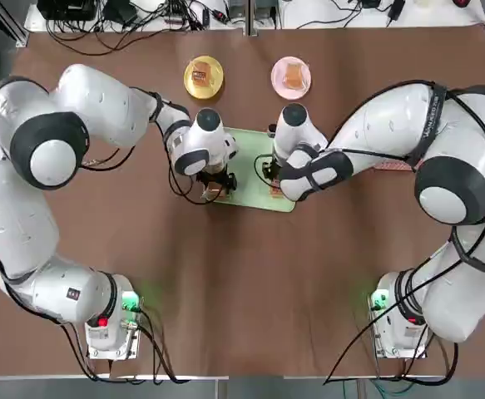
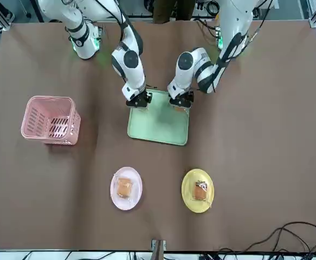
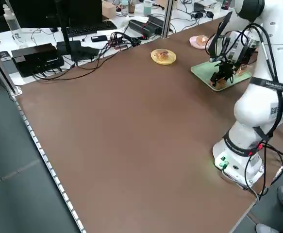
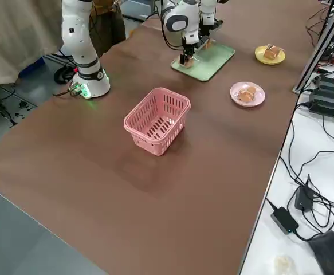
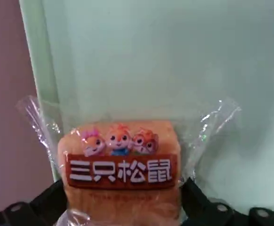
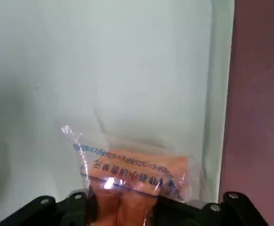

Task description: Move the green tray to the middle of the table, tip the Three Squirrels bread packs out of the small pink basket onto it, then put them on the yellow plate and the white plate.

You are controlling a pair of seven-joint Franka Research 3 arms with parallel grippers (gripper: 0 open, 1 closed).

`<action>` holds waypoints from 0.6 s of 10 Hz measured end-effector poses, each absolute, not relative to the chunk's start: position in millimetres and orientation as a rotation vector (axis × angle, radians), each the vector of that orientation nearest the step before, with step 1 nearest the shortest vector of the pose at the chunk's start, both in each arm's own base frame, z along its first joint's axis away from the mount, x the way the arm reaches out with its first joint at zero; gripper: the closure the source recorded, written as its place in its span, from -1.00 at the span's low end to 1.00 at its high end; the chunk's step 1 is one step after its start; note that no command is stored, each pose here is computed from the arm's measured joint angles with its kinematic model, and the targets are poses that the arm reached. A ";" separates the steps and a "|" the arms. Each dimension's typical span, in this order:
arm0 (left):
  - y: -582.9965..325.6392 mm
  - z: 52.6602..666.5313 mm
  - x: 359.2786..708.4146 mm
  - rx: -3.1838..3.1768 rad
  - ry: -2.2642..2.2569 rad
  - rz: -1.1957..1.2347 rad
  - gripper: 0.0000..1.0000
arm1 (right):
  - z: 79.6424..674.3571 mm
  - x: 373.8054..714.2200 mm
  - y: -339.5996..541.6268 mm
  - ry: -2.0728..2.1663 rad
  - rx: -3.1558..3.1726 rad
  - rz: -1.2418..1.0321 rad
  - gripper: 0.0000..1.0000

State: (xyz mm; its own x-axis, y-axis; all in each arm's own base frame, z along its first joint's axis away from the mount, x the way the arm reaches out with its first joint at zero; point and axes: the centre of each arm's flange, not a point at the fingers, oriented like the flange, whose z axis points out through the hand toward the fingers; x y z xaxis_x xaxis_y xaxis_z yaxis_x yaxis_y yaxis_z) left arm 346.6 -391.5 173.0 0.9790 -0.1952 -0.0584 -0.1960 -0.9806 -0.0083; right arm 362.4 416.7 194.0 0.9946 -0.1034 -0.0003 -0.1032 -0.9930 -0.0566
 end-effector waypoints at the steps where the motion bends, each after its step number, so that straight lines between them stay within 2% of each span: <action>1: -390.9 173.0 353.4 -3.114 0.298 0.080 -0.96 | 197.9 368.5 416.1 0.173 -3.074 -0.018 0.32; 2: -390.8 174.2 358.4 -3.117 0.290 0.071 -0.83 | 205.5 382.2 413.8 0.203 -3.058 -0.042 0.44; 3: -390.3 175.5 362.2 -3.120 0.281 0.065 -0.73 | 216.8 401.9 409.3 0.246 -3.033 -0.076 0.44; 5: -393.2 182.5 367.2 -3.126 0.278 0.043 -0.29 | 252.6 456.9 396.0 0.343 -2.957 -0.174 0.45; 6: -393.4 184.7 369.5 -3.128 0.275 0.035 -0.28 | 271.9 485.9 384.5 0.362 -2.923 -0.229 0.45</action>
State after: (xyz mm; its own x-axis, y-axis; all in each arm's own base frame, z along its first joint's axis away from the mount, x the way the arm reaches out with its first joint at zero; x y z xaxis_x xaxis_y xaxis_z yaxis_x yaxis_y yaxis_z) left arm 369.5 -393.4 184.7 0.9844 -0.1744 -0.0222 -0.1744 -0.9847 0.0009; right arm 485.9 384.5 271.9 0.9583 -0.2548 0.1293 -0.2259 -0.9528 -0.2028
